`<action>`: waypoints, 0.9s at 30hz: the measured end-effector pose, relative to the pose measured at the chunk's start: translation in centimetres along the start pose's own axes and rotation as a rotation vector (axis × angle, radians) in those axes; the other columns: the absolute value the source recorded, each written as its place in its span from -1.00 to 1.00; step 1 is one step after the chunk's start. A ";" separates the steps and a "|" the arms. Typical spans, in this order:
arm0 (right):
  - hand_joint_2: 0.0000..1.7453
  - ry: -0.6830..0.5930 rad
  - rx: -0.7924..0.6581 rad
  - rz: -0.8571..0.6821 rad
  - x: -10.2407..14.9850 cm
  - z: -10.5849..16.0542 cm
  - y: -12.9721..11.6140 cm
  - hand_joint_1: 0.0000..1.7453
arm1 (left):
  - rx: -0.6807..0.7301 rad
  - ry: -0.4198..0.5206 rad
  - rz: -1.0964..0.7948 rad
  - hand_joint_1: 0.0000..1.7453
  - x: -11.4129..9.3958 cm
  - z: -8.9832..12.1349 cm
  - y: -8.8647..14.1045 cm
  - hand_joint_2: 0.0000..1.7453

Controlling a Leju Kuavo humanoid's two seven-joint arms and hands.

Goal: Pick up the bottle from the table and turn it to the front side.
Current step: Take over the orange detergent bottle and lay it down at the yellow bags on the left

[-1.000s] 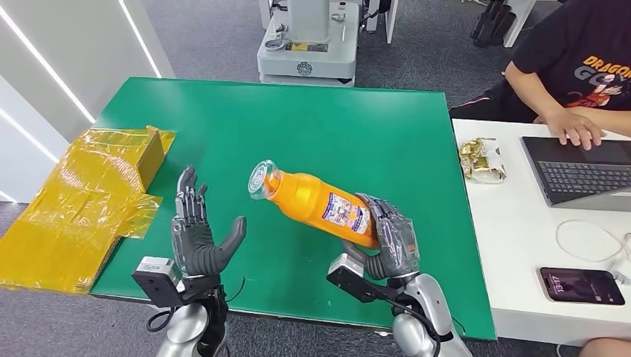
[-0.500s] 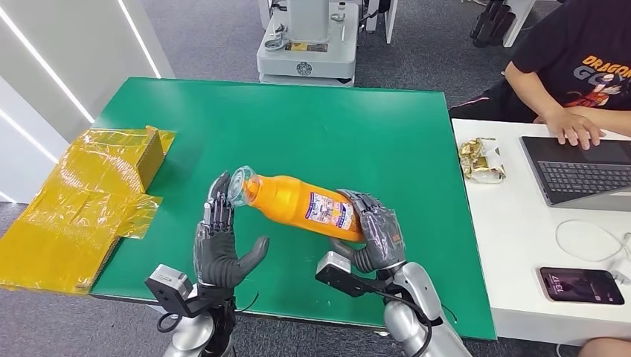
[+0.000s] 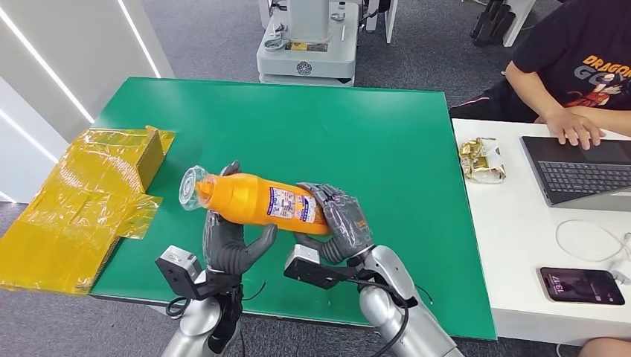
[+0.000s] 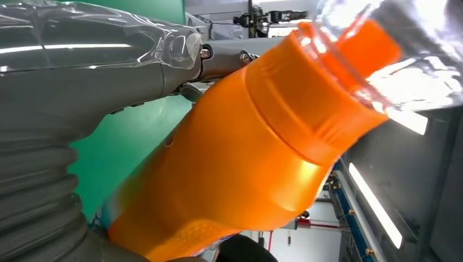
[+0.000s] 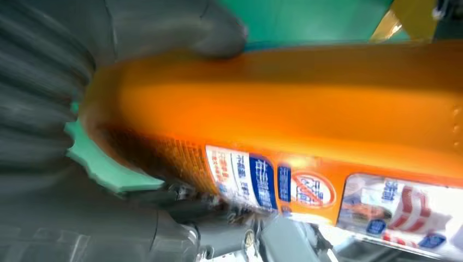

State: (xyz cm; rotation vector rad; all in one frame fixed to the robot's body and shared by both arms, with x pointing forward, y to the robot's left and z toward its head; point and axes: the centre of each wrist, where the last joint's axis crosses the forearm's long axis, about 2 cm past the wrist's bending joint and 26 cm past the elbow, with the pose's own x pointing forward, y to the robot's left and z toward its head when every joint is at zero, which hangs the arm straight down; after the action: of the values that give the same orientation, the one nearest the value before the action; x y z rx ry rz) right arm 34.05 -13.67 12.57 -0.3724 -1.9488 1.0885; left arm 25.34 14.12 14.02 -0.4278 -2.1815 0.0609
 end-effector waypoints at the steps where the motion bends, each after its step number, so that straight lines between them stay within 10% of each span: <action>1: 1.00 0.001 0.009 -0.006 0.1 -0.1 0.1 1.00 | 0.000 0.004 0.000 -1.00 0.0 0.0 0.0 1.00; 27: 1.00 0.089 0.198 -0.058 0.3 -0.2 2.1 1.00 | -0.015 0.017 -0.007 -1.00 -0.4 0.0 0.0 1.00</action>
State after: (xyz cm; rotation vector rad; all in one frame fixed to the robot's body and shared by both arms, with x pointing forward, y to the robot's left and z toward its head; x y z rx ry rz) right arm 33.76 -12.19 11.07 -0.2495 -1.7457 1.1952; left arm 25.52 14.04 13.73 -0.4275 -2.1674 0.0371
